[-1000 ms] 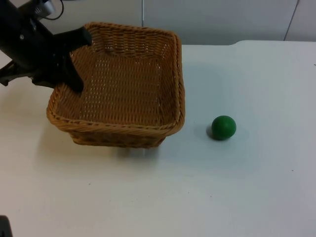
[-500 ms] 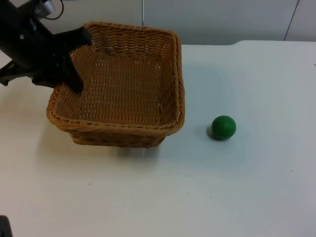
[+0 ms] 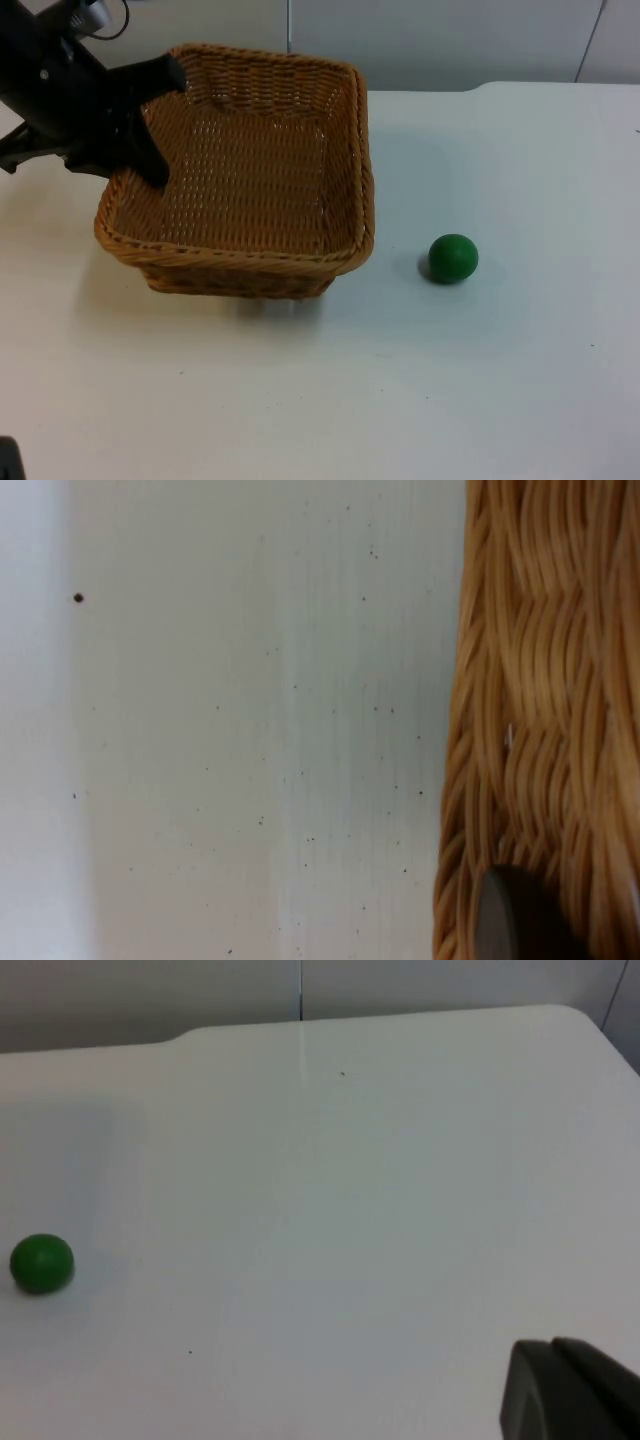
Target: Pick up the basket with the left hand and place the ball into the basket with the right hand.
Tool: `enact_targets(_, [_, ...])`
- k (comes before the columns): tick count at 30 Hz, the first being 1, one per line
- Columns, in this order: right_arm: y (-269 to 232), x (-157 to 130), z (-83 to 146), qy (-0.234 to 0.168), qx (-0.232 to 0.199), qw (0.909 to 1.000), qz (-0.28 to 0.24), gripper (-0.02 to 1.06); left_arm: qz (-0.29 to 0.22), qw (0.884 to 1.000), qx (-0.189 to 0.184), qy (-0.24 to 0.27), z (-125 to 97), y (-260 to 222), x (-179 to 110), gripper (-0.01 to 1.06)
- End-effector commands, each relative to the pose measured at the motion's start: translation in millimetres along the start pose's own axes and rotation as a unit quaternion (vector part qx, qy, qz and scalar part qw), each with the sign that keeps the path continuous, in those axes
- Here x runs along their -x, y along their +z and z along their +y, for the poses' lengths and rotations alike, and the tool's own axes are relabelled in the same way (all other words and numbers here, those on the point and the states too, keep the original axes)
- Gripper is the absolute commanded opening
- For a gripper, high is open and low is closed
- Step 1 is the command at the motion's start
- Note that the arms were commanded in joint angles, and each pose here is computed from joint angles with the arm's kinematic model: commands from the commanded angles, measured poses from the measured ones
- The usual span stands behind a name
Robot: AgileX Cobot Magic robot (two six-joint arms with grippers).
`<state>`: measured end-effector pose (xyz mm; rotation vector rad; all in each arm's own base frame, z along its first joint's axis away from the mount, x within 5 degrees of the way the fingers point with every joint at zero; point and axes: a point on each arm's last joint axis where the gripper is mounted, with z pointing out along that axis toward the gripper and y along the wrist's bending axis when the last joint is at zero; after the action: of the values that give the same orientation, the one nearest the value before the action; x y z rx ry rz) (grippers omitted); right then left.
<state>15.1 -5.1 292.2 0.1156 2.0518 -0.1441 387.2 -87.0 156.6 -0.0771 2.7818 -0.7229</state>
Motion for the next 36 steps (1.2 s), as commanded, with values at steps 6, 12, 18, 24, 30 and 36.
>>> enact_targets(6, [49,39,0,-0.008,0.0,0.9999,0.015,0.0,-0.012,1.0,-0.008,-0.006,-4,-6,1,0.0])
enact_targets(12, [103,71,2,-0.001,0.012,0.9963,0.085,0.0,-0.012,1.0,-0.008,-0.006,-4,-6,1,0.0])
enact_targets(18, [172,90,16,-0.024,0.042,0.9763,0.211,0.0,-0.012,1.0,-0.008,-0.006,-4,-6,1,0.0])
enact_targets(24, [232,89,71,-0.066,0.114,0.9409,0.312,0.0,-0.011,1.0,-0.007,-0.005,-4,-6,1,0.0])
enact_targets(30, [271,82,136,-0.113,0.154,0.9163,0.352,0.0,-0.011,1.0,-0.007,-0.005,-4,-6,1,0.0])
enact_targets(36, [293,75,180,-0.139,0.177,0.9039,0.364,0.0,-0.011,1.0,-0.007,-0.005,-4,-6,1,0.0])
